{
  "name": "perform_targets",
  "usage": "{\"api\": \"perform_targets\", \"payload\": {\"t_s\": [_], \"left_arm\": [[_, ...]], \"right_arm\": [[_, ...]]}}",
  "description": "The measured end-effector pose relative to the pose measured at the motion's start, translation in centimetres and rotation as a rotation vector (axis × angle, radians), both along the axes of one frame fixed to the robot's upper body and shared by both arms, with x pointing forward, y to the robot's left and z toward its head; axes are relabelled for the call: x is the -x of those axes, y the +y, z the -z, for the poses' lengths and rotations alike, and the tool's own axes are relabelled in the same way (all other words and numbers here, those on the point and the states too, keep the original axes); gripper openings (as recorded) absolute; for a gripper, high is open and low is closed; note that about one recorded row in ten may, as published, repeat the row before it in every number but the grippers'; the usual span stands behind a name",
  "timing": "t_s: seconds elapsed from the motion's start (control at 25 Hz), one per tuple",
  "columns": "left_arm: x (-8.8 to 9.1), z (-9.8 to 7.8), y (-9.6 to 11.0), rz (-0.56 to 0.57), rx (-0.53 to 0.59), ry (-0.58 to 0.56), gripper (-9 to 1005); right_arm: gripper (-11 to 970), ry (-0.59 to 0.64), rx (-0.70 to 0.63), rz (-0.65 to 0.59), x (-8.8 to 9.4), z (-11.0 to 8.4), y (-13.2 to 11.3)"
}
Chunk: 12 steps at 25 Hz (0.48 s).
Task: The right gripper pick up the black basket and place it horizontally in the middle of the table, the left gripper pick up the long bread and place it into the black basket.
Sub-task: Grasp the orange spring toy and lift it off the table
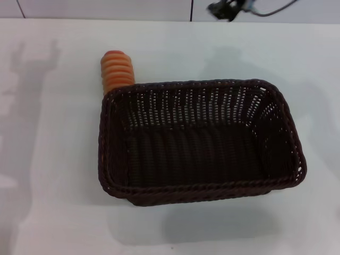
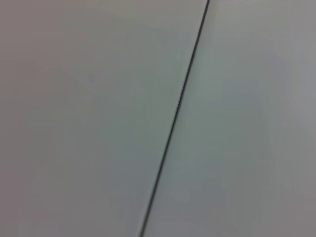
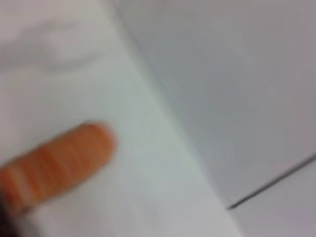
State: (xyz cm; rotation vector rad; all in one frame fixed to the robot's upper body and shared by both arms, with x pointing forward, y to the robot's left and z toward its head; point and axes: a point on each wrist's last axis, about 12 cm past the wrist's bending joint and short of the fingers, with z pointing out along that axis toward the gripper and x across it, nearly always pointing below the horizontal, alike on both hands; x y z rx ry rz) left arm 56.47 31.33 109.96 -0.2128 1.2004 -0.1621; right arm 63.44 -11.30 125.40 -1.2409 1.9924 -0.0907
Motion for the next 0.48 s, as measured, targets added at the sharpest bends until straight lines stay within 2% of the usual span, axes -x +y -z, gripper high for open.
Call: {"api": "perform_targets", "payload": {"t_s": [0.16,0.2,0.24,0.28,0.4,0.44,0.48], "left_arm": [[-0.5,-0.7,-1.7,0.069,0.001,0.002,847],[-0.5,-0.7,-1.7,0.069,0.001,0.002,847],[-0.7,-0.9,-2.3,0.089,0.003,0.007,847],[-0.7,-0.9,-2.3,0.089,0.003,0.007,847],[-1.1,-1.5,-3.0,0.118,0.002,0.014,847],[-1.4,-1.9,-3.6,0.141,-0.001,0.032,847],[-1.4,-1.9,-3.6,0.141,-0.001,0.032,847]], "right_arm": [[386,-0.206,-0.151,0.098,2.1,0.0,-4.7],[386,-0.206,-0.151,0.098,2.1,0.0,-4.7],[386,-0.283,-0.211,0.148,3.1,0.4,-6.7],[385,-0.283,-0.211,0.148,3.1,0.4,-6.7],[385,-0.394,-0.297,0.228,4.6,1.4,-9.6],[385,-0.464,-0.343,0.280,5.4,2.3,-11.3],[385,-0.464,-0.343,0.280,5.4,2.3,-11.3]]}}
